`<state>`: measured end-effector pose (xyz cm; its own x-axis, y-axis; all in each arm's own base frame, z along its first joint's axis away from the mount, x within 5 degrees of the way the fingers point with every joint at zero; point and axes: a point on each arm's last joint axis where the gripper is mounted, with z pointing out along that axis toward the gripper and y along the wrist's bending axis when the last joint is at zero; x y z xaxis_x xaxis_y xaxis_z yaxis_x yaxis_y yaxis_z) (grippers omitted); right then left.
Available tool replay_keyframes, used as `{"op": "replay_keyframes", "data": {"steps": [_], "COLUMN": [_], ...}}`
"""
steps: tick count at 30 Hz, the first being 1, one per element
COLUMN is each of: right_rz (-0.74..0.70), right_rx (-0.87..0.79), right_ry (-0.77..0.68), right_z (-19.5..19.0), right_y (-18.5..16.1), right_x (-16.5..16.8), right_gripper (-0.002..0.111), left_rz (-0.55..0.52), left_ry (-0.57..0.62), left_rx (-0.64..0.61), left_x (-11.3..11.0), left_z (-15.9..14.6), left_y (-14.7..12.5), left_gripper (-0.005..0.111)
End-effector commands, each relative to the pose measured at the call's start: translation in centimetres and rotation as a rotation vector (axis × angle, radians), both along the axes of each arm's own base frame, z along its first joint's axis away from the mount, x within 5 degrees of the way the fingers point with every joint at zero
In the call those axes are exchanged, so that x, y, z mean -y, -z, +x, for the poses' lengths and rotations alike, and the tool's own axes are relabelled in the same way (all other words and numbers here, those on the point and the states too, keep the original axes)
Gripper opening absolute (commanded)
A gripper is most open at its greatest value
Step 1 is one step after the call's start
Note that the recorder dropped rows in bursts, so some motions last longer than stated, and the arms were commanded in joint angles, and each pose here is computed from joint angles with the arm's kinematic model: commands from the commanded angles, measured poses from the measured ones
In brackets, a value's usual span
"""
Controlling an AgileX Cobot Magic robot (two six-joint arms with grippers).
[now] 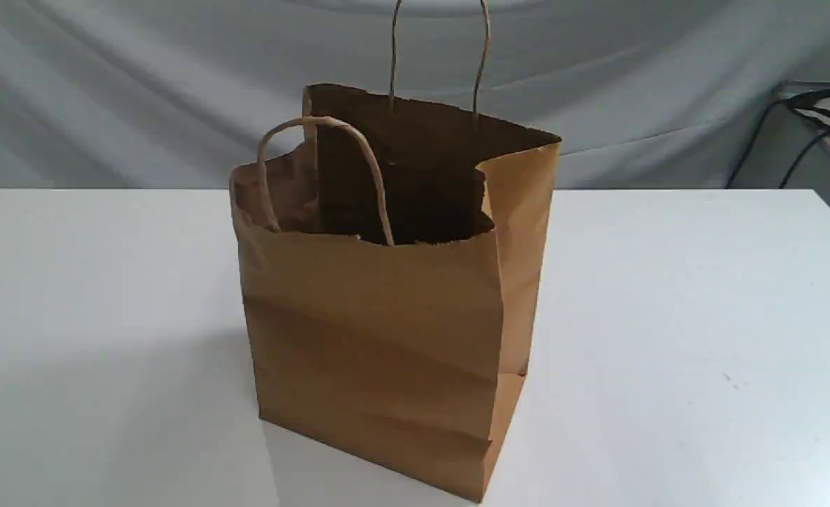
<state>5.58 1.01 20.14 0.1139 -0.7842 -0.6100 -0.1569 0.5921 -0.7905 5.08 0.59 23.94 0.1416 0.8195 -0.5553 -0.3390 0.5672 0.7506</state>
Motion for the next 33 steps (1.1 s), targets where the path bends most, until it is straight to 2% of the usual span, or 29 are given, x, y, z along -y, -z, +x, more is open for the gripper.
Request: {"op": "replay_keyframes", "data": {"steps": [1,6,12,14,17,21,28,30,33], "right_rz": [0.043,0.123,0.13,0.13,0.13,0.266,0.702,0.769,0.81], "right_rx": [-0.007,-0.023,-0.025,-0.025,-0.025,-0.052,-0.14,-0.154,-0.162], "right_ry": [-0.004,-0.011,-0.012,-0.012,-0.012,-0.024,-0.062,-0.068,-0.072], "right_z": [0.0,-0.1,-0.1,-0.1,-0.1,-0.1,-0.2,-0.2,-0.3], "right_y": [0.1,0.1,0.1,0.1,0.1,0.1,-0.1,-0.2,-0.2], "right_x": [-0.1,-0.2,-0.2,-0.2,-0.2,-0.3,-0.8,-0.9,-1.0], "right_gripper": [0.0,0.0,0.0,0.0,0.0,0.0,0.0,0.0,0.0], "left_rz": [-0.014,-0.018,-0.045,-0.13,-0.378,-0.642,-0.903,-1.006,-1.086], "left_ry": [0.001,0.001,0.012,0.046,0.134,0.207,0.258,0.273,0.287], "left_rx": [0.006,0.006,0.0,-0.013,-0.048,-0.1,-0.149,-0.164,-0.166], "left_x": [0.0,0.0,0.0,0.0,0.1,0.2,0.2,0.3,0.3], "left_z": [0.0,0.0,0.0,0.1,0.2,0.4,0.5,0.5,0.6], "left_y": [0.1,0.1,0.2,0.3,0.8,1.5,2.2,2.4,2.5], "left_gripper": [0.0,0.0,0.0,0.0,0.0,0.0,0.0,0.0,0.0]}}
